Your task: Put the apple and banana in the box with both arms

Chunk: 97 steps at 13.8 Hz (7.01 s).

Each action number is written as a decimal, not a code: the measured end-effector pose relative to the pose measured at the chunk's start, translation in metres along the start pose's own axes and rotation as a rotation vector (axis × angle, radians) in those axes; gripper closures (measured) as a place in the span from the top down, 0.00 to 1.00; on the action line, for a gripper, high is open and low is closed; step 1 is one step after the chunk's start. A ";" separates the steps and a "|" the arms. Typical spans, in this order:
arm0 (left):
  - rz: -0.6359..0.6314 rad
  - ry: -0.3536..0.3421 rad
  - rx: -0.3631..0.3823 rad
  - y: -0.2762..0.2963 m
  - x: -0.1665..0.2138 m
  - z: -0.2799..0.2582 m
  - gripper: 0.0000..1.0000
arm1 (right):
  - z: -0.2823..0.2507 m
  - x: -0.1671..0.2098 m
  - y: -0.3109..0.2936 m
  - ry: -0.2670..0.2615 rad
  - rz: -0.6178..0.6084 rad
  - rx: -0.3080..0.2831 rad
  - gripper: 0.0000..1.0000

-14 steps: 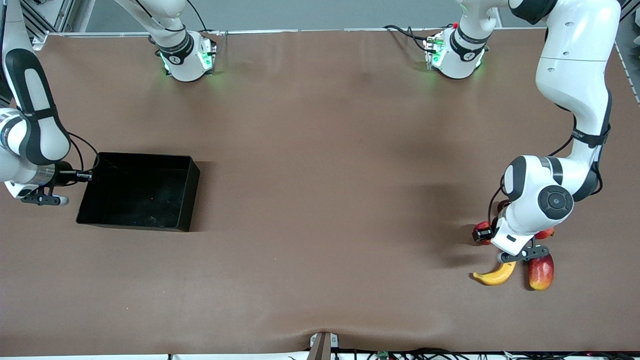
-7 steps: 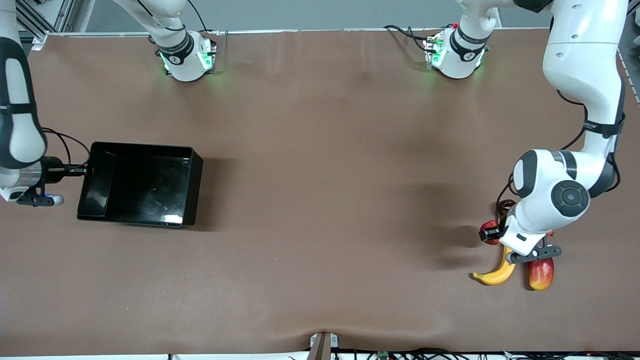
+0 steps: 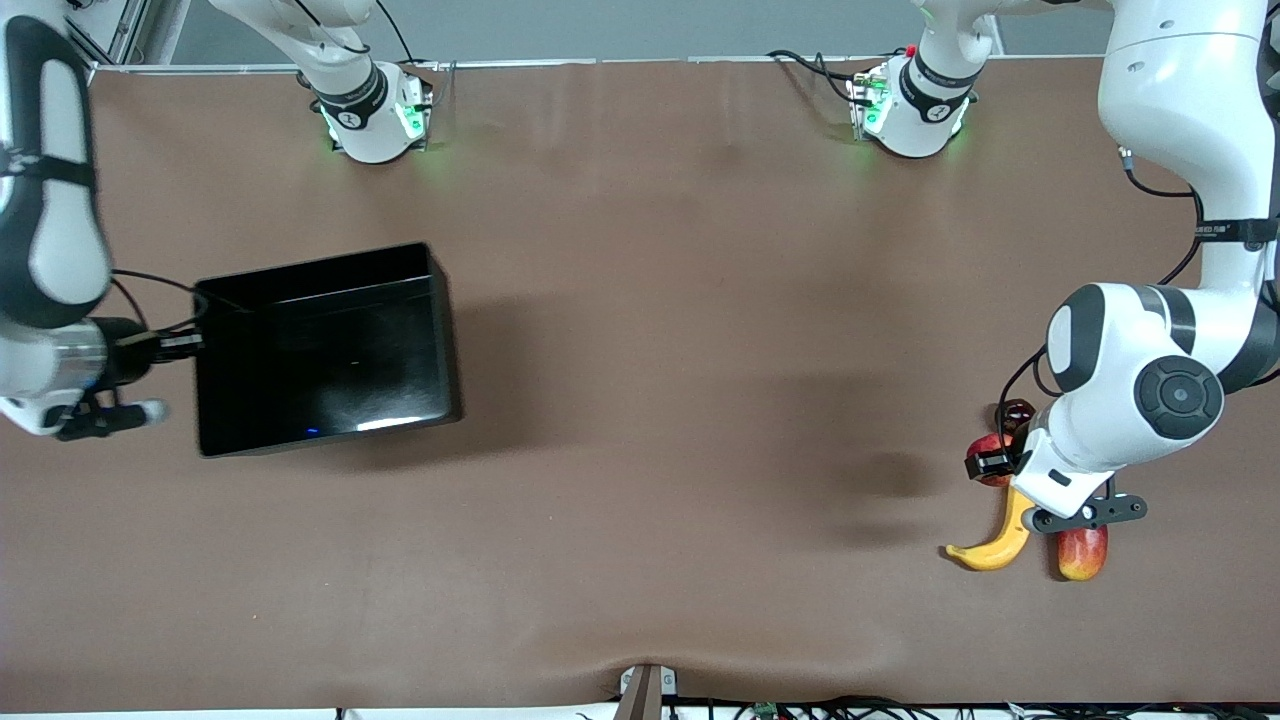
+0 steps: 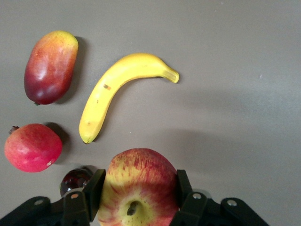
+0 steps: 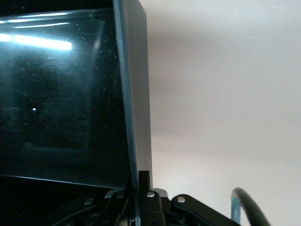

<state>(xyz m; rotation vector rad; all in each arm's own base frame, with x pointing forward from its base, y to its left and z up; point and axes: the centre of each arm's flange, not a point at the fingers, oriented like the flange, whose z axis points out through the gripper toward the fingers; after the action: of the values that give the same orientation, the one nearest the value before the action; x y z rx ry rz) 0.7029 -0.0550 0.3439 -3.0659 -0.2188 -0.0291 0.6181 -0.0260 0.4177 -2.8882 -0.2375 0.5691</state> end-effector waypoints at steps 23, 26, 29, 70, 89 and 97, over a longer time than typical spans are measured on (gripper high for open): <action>0.048 -0.038 -0.030 0.055 -0.031 -0.054 0.65 | 0.239 0.073 -0.434 0.199 0.363 0.085 0.06; 0.029 -0.050 -0.029 0.062 -0.034 -0.053 0.65 | 0.244 0.076 -0.441 0.230 0.365 0.101 0.17; -0.001 -0.054 -0.029 0.085 -0.044 -0.054 0.65 | 0.200 0.072 -0.445 0.269 0.409 0.137 0.48; -0.026 0.068 -0.101 0.123 -0.022 -0.034 1.00 | -0.156 -0.143 -0.038 0.344 0.014 -0.184 1.00; 0.513 0.177 0.052 -0.040 0.041 0.148 0.87 | -0.158 -0.144 -0.019 0.362 0.048 -0.182 1.00; 0.558 0.201 0.081 -0.061 0.043 0.169 0.78 | -0.157 -0.144 -0.007 0.360 0.069 -0.177 1.00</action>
<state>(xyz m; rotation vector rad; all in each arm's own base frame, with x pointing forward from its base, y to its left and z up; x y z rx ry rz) 0.7397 0.0229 0.1803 -2.8977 0.6252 -0.2856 0.5464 -0.0707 0.6132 -3.1099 -0.1411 0.0314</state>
